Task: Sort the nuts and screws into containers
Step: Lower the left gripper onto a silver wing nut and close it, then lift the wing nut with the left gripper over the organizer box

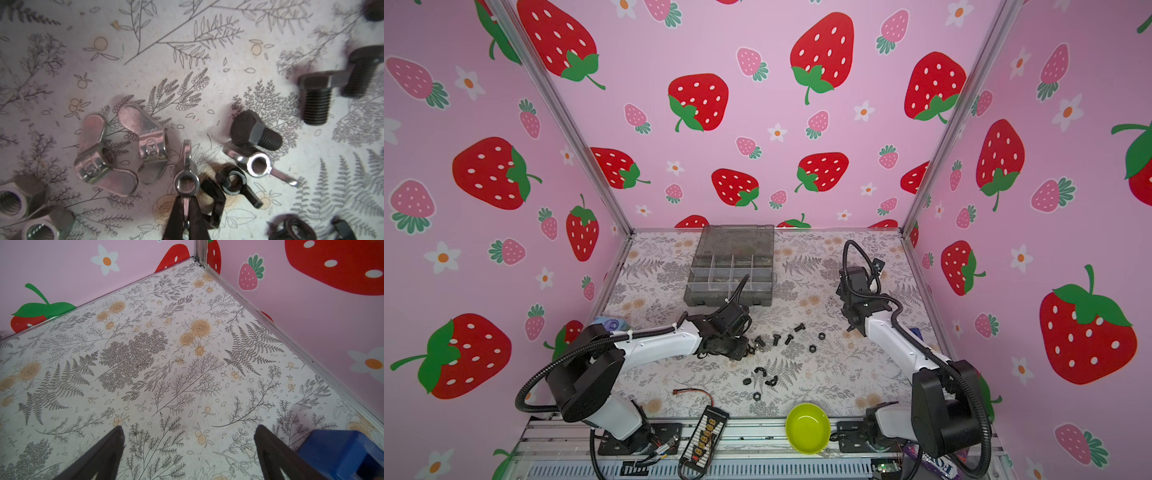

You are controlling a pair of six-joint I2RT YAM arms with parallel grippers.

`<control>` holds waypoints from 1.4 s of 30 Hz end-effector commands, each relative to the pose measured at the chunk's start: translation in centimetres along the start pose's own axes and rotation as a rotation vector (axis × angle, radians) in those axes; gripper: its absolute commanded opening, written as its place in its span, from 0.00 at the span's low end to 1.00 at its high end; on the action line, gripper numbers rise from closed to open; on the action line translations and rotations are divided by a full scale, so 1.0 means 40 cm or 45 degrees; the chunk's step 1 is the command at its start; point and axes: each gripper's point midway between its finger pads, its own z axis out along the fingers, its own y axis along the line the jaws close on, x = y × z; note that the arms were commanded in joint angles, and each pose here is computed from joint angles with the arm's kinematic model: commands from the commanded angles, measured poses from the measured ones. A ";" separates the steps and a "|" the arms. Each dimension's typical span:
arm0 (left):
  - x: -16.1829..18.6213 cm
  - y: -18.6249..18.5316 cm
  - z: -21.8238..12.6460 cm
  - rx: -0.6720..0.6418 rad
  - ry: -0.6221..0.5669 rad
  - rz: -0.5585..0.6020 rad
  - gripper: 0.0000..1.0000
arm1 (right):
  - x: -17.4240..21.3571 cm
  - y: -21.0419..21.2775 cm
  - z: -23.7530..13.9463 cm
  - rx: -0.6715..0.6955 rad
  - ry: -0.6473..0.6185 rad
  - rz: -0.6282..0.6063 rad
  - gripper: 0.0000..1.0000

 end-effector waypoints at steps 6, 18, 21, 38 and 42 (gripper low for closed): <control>-0.026 -0.013 -0.027 0.000 -0.037 0.017 0.00 | 0.006 -0.007 0.001 0.028 0.002 0.030 1.00; -0.222 0.014 -0.177 -0.114 -0.406 -0.070 0.00 | 0.005 0.004 -0.001 -0.018 -0.009 0.064 1.00; -0.278 0.044 -0.213 -0.164 -0.462 -0.097 0.00 | 0.005 0.016 0.002 -0.042 -0.003 0.060 1.00; -0.376 0.293 -0.213 -0.328 -0.364 -0.002 0.00 | 0.001 0.033 0.003 -0.070 0.013 0.035 1.00; -0.370 0.321 -0.171 -0.276 -0.313 0.026 0.00 | 0.004 0.034 0.003 -0.074 0.017 0.034 1.00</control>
